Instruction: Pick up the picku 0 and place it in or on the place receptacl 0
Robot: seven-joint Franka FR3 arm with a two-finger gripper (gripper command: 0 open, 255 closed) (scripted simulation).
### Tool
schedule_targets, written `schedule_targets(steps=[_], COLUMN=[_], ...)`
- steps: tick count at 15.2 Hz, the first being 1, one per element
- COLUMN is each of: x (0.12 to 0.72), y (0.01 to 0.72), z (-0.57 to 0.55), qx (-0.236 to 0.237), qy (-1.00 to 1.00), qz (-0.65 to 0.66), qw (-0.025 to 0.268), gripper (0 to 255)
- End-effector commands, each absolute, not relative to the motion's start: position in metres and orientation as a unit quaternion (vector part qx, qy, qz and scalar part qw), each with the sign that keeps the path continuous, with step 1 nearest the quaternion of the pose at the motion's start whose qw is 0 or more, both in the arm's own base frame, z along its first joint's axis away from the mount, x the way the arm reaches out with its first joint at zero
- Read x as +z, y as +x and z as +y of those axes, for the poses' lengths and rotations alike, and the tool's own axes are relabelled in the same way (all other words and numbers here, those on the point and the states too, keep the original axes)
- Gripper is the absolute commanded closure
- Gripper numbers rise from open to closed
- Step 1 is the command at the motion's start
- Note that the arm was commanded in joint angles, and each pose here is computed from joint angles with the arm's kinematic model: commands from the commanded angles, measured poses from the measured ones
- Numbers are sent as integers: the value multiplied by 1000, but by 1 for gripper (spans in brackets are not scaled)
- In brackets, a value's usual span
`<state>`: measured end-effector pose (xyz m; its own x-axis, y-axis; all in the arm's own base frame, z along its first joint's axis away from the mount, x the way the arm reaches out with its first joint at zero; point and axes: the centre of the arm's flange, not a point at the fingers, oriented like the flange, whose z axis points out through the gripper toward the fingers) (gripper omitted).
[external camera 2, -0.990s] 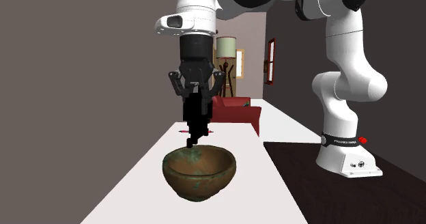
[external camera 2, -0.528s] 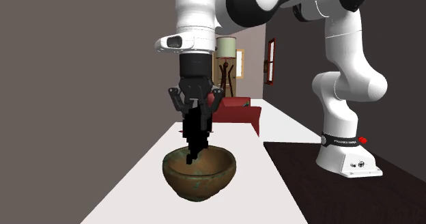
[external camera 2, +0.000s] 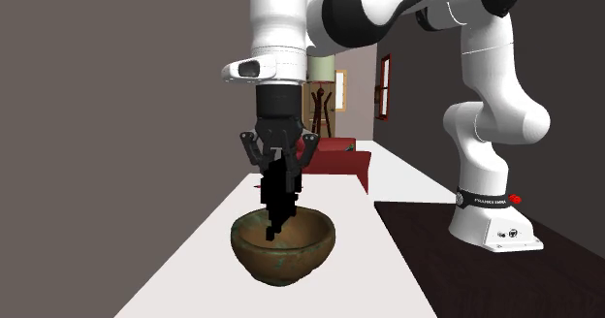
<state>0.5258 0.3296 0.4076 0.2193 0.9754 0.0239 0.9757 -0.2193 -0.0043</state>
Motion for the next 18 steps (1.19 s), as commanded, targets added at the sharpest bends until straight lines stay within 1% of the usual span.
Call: schedule_targets(steps=[1,2,7,11,18], x=[408,408,408,458,458], y=[526,526,526,526,526], z=[330,330,330,328,328], qx=[-8,-8,-8,-8,-8], qy=[-781,-781,-781,-781,-781], qz=[-625,-625,-625,-625,-625], qw=[9,9,9,9,9], gripper=[255,0,0,0,0])
